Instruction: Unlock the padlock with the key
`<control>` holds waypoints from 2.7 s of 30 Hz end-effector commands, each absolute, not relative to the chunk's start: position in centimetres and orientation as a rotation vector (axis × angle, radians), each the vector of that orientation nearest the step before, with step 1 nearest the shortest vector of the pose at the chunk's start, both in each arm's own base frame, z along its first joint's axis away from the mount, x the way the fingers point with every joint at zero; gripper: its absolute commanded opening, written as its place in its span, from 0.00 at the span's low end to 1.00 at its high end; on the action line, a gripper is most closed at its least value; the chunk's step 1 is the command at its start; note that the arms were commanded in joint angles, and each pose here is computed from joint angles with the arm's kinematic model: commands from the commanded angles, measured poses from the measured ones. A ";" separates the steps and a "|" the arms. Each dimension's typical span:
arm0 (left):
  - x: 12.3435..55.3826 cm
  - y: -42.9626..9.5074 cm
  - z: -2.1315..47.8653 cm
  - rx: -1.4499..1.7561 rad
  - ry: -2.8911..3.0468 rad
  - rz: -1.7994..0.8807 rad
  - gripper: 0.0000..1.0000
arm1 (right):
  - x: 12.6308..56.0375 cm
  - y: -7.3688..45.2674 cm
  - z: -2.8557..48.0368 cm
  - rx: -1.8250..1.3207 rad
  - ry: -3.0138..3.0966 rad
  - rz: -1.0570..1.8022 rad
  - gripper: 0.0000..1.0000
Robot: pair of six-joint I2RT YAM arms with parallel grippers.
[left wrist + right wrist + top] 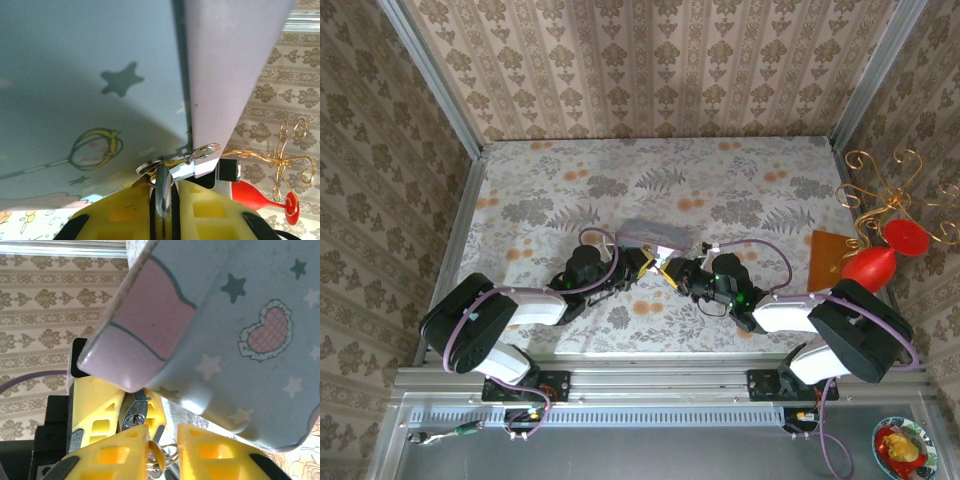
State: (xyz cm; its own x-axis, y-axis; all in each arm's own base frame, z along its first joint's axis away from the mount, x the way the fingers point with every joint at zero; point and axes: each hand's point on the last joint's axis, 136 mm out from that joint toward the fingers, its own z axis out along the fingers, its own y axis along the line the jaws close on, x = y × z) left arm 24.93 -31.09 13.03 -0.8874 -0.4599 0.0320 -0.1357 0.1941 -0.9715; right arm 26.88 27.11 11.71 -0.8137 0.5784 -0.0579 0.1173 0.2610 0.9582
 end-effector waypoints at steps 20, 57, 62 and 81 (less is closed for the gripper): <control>24.0 -32.5 15.0 -0.488 2.161 -1.804 0.00 | 27.4 27.4 12.6 0.656 2.128 1.556 0.06; 24.6 -31.5 14.3 -0.532 2.184 -1.721 0.00 | 28.4 24.7 11.2 0.715 2.167 1.463 0.32; 25.1 -31.2 14.7 -0.549 2.155 -1.729 0.00 | 27.4 24.4 10.9 0.780 2.166 1.491 0.37; 25.1 -31.8 14.7 -0.537 2.155 -1.756 0.00 | 26.6 26.8 12.6 0.755 2.142 1.594 0.23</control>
State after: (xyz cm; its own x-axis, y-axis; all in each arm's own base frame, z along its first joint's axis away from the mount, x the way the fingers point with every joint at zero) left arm 24.88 -31.24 12.53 -0.8719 -0.4893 0.0213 -0.1578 0.2396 -0.9580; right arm 25.90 26.11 11.03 -0.7968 0.6038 0.0242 0.2263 0.2609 0.9385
